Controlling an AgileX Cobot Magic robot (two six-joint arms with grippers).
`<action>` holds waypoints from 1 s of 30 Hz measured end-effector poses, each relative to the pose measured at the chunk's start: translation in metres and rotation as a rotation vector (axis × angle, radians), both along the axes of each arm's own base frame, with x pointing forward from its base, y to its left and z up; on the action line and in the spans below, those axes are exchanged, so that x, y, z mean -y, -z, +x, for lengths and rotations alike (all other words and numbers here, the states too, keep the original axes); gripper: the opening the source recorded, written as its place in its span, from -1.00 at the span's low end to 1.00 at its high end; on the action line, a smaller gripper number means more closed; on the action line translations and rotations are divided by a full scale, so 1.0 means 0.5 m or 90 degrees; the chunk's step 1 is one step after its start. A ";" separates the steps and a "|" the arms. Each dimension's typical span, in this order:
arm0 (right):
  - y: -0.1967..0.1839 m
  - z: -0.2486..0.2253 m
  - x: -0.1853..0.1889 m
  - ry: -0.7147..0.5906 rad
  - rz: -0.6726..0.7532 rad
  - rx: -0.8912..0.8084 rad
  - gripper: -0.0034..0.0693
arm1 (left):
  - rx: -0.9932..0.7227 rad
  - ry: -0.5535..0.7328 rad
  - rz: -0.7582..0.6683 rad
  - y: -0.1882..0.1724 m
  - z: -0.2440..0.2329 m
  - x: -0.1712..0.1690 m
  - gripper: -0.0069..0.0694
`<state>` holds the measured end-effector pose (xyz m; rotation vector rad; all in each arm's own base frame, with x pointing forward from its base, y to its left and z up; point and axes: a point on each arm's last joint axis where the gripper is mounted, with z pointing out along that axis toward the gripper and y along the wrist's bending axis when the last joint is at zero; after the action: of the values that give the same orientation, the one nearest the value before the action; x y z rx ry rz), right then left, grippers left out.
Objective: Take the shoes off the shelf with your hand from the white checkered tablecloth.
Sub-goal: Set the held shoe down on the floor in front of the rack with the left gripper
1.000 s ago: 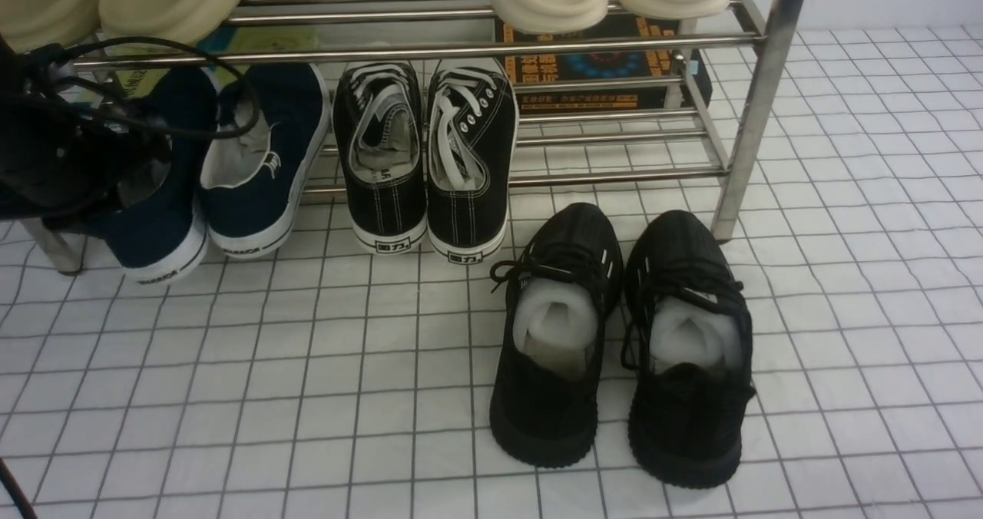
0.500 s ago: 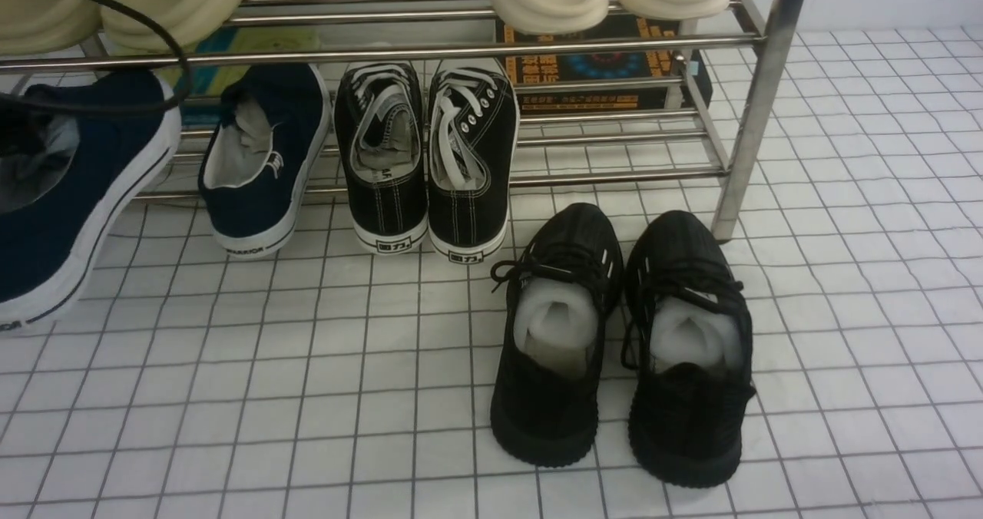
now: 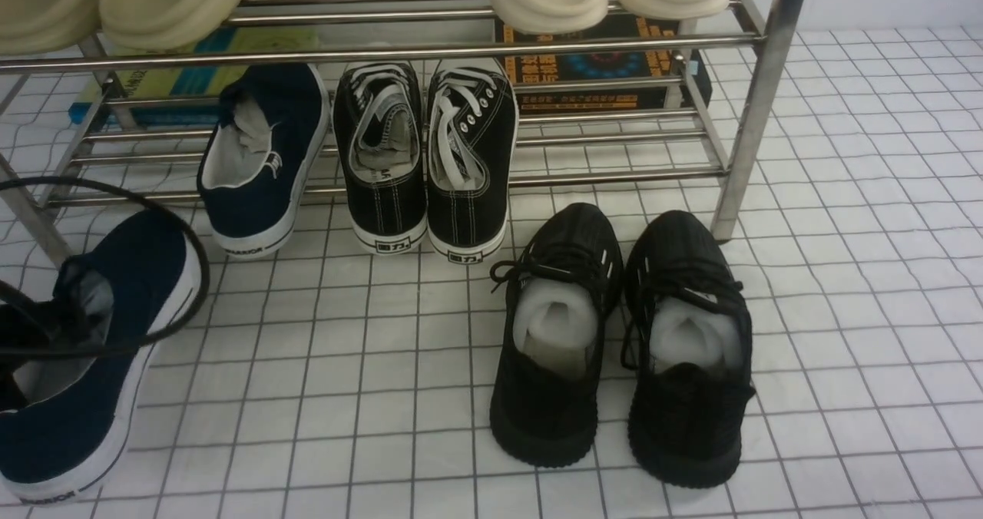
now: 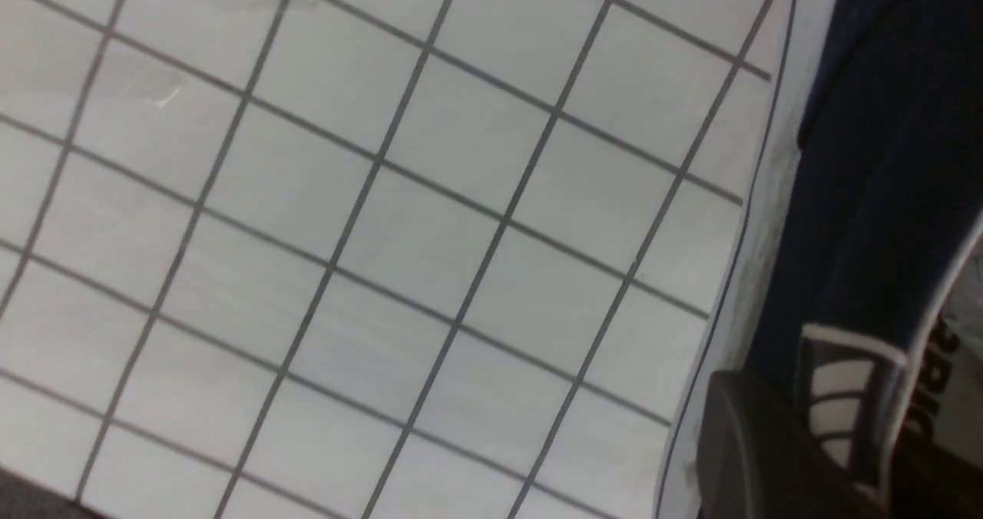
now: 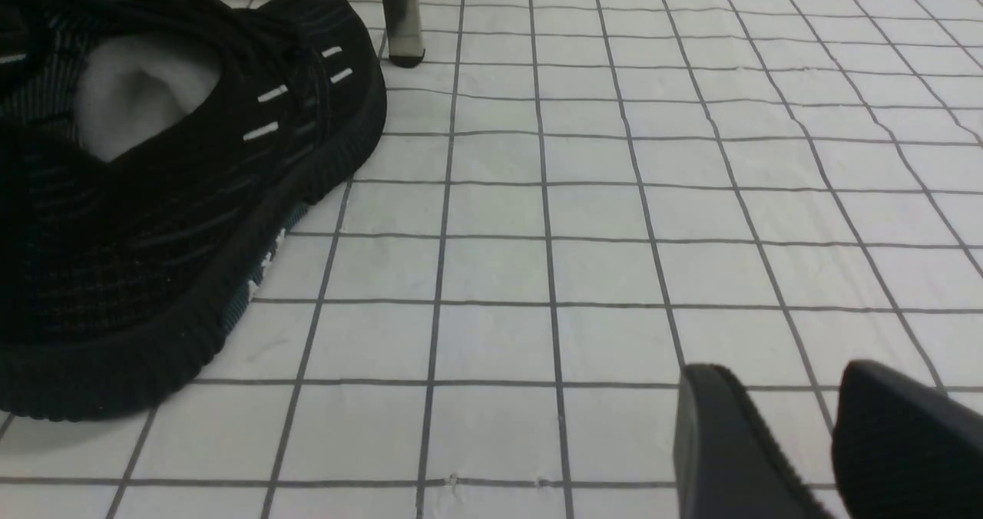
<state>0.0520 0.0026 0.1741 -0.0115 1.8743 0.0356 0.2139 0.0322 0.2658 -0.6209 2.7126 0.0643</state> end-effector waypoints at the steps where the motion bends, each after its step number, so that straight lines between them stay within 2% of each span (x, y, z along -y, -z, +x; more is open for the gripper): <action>1: 0.000 0.000 0.000 0.000 0.000 0.000 -0.25 | 0.014 -0.002 -0.001 0.012 0.004 0.000 -0.73; 13: 0.000 0.000 0.000 0.000 0.000 0.000 -0.25 | 0.013 0.000 -0.008 0.076 0.040 -0.002 -0.70; 18: 0.000 0.000 0.000 0.000 0.000 0.000 -0.25 | 0.008 0.001 -0.010 0.091 0.052 -0.003 -0.58; 21: 0.000 0.000 0.000 0.000 0.000 0.000 -0.25 | 0.015 0.002 -0.009 0.090 0.055 -0.003 -0.33; 22: 0.000 0.000 0.000 0.000 0.000 0.000 -0.25 | 0.014 0.002 -0.009 0.090 0.055 -0.003 -0.32; 23: 0.000 0.000 0.000 0.000 0.000 0.000 -0.25 | 0.020 0.002 -0.009 0.085 0.058 -0.004 -0.17; 24: 0.000 0.000 0.000 0.000 0.000 0.000 -0.25 | 0.021 0.001 -0.008 0.082 0.060 -0.004 -0.12; 28: 0.000 0.000 0.000 0.000 0.000 0.000 -0.25 | 0.016 -0.003 -0.007 0.056 0.069 -0.006 0.06; 30: 0.000 0.000 0.000 0.000 0.000 0.000 -0.25 | 0.010 -0.005 -0.007 0.041 0.072 -0.007 0.09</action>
<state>0.0520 0.0026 0.1741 -0.0115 1.8743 0.0356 0.2500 0.0356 0.2455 -0.6328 2.6976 0.0476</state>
